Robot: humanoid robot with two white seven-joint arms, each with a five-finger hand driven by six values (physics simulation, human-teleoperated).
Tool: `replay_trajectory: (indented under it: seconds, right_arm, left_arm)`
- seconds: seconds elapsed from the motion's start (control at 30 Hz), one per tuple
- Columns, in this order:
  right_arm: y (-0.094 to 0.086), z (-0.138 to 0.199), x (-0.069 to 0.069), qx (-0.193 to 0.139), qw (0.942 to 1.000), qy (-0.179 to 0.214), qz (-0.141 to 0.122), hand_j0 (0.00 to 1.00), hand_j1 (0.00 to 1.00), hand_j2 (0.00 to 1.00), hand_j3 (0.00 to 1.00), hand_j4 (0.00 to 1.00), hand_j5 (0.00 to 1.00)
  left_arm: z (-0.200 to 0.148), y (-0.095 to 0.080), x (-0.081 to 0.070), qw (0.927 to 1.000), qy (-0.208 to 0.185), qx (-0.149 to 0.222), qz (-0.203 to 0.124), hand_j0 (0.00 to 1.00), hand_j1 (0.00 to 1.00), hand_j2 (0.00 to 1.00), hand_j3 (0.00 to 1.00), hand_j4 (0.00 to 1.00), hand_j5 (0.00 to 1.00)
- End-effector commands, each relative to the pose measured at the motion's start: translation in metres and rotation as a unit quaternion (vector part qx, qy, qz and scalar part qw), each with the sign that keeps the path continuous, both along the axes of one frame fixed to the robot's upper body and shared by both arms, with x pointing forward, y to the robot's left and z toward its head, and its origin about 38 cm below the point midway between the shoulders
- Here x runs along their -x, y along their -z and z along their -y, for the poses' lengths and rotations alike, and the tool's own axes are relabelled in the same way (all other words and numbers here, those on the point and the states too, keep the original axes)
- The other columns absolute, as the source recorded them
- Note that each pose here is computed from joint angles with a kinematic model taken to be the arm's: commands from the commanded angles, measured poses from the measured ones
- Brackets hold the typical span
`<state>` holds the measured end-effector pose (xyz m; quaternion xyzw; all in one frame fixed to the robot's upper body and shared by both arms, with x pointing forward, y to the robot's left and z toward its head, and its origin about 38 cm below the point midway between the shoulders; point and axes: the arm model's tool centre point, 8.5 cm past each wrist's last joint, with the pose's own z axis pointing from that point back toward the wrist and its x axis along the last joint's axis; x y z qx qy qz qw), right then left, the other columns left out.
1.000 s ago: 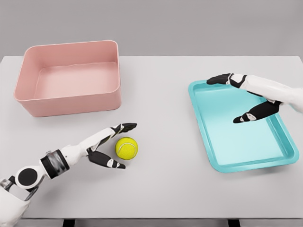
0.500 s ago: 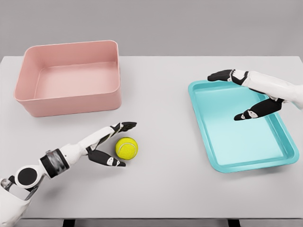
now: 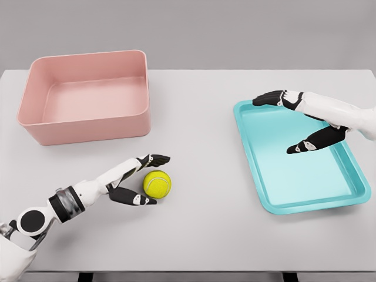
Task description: Put the tennis from the blue tray into the pink basket with both arms
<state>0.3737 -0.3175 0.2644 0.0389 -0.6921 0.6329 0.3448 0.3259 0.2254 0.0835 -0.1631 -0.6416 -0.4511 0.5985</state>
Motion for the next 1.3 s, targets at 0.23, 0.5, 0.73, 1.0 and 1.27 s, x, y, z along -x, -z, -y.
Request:
replay_trajectory:
  seconds: [0.23, 0.5, 0.73, 1.0, 1.27]
  right_arm:
    - [-0.0003, 0.0, 0.0001, -0.002, 1.0, 0.0, -0.002, 1.0, 1.0, 1.0, 1.0, 1.0, 1.0]
    - [0.0004, -0.0003, 0.0004, -0.003, 1.0, 0.0, -0.002, 1.0, 1.0, 1.0, 1.0, 1.0, 1.0]
    - [0.0028, -0.0005, 0.0011, -0.004, 1.0, -0.001, -0.006, 1.0, 1.0, 1.0, 1.0, 1.0, 1.0]
    - [0.0031, -0.0012, 0.0007, -0.006, 1.0, -0.001, -0.006, 1.0, 1.0, 1.0, 1.0, 1.0, 1.0]
    - [0.0042, 0.0001, 0.0006, -0.006, 1.0, -0.001, -0.005, 1.0, 1.0, 1.0, 1.0, 1.0, 1.0]
  left_arm:
    - [0.0028, -0.0019, 0.002, 1.0, 0.005, 0.002, 0.002, 0.84, 0.84, 0.84, 0.84, 0.84, 0.84]
    - [0.0046, -0.0036, 0.0034, 0.9995, 0.016, -0.01, 0.025, 0.86, 0.86, 0.86, 0.86, 0.86, 0.86]
    - [0.0071, -0.0021, 0.0046, 0.9989, 0.021, -0.021, 0.037, 0.85, 0.85, 0.85, 0.85, 0.85, 0.85]
    - [0.007, -0.0006, 0.0045, 0.9982, 0.023, -0.036, 0.044, 0.82, 0.82, 0.82, 0.82, 0.82, 0.82]
    - [0.0067, 0.0, 0.0047, 0.997, 0.027, -0.048, 0.055, 0.61, 0.61, 0.61, 0.61, 0.61, 0.61]
